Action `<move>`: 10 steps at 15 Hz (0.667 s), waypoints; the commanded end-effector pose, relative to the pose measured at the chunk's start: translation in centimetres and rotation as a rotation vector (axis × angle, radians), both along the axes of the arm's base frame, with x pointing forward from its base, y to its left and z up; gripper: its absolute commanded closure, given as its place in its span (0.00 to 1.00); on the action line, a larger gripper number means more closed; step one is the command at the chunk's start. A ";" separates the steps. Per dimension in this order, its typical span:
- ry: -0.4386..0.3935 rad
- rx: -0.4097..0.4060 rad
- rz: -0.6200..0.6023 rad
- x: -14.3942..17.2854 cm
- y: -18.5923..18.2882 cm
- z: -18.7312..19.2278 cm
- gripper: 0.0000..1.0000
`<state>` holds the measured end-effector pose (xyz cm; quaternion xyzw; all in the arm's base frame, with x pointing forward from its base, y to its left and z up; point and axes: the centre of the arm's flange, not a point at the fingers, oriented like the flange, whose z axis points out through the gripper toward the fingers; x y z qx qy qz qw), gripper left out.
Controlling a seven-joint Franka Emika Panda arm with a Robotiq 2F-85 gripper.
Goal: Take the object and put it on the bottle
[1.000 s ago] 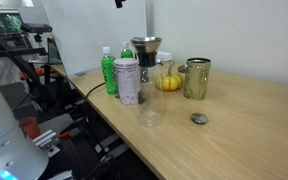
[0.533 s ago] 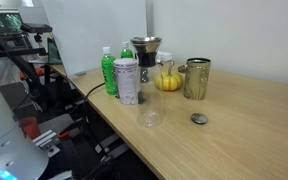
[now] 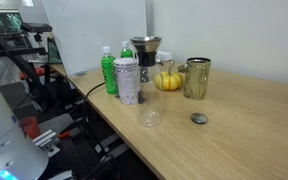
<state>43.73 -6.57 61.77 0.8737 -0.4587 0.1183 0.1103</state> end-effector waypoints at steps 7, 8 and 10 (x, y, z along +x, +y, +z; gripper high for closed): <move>-0.006 -0.001 0.007 -0.1 0.3 0.3 0.00; -0.005 -0.006 -0.012 -0.2 -0.1 -0.2 0.00; -0.014 0.020 -0.041 -0.3 -1.1 -0.9 0.00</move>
